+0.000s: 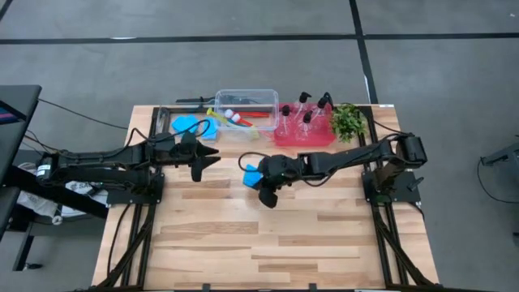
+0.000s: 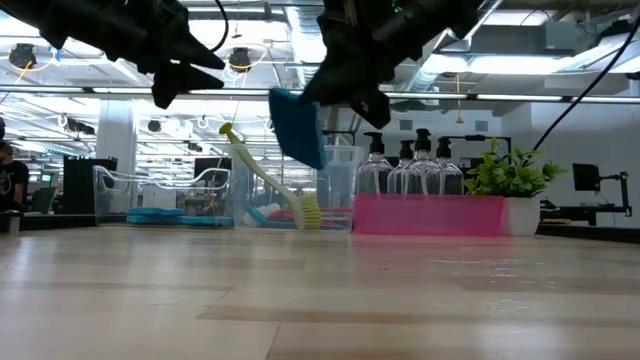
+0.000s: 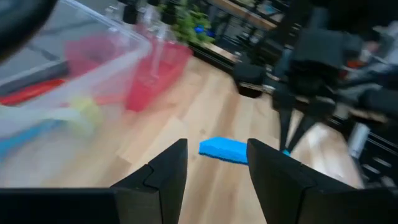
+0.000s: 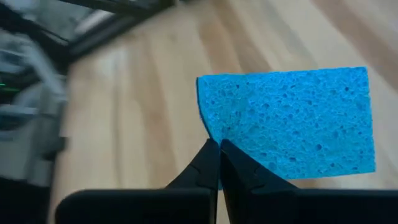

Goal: Pick & Place Kitchen Sink Supplies
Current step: Put the blue sponge into the transparent bin

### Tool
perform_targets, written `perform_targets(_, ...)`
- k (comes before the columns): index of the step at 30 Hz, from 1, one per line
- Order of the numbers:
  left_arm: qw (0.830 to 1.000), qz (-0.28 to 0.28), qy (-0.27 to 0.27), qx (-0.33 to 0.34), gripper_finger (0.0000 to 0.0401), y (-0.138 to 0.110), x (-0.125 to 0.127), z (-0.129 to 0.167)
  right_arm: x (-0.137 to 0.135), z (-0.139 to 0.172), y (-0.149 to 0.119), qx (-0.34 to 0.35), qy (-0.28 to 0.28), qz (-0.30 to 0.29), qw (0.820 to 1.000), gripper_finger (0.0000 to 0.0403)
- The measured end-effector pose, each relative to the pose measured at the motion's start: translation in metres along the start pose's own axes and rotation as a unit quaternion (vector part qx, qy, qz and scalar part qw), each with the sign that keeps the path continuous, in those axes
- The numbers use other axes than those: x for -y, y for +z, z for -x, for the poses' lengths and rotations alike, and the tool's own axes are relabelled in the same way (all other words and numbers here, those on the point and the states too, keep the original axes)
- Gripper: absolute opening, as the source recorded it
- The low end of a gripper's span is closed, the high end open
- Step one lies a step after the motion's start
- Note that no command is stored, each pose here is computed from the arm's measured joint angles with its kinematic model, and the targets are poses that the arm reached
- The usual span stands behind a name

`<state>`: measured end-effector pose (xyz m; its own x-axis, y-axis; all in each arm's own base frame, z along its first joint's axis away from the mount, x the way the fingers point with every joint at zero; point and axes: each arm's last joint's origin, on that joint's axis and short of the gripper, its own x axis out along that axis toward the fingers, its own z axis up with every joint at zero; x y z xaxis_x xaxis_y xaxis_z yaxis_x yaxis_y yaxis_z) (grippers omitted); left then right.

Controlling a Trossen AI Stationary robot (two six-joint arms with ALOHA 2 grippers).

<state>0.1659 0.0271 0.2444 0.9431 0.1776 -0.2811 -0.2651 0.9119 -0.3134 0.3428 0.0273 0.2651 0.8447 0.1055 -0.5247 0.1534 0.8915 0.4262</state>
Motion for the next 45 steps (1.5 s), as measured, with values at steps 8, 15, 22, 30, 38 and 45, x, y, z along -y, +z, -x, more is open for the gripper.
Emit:
perform_targets(8,0.997,-0.002,-0.08,-0.024,0.0167,-0.001,0.005,0.0,-0.007,-0.001,0.015,0.038,0.119,0.011,0.992,0.0)
perform_targets(15,0.992,-0.003,-0.123,-0.016,0.0167,0.002,0.008,0.001,-0.012,0.003,0.029,0.103,0.165,0.026,0.981,0.0)
perform_targets(22,0.968,-0.219,-0.125,0.018,0.0167,0.004,0.009,0.001,0.001,0.006,0.038,0.072,0.228,-0.036,0.97,0.0)
perform_targets(30,0.898,-0.417,-0.135,0.041,0.0167,0.001,0.014,-0.001,0.008,0.008,0.042,0.064,0.243,-0.037,0.967,0.0)
perform_targets(38,0.885,-0.437,-0.161,0.033,0.0167,-0.008,0.023,-0.025,0.012,0.009,0.044,0.071,0.24,-0.034,0.968,0.0)
perform_targets(45,0.878,-0.439,-0.182,0.065,0.0167,-0.012,0.033,-0.046,0.013,0.009,0.045,0.072,0.238,-0.031,0.968,0.0)
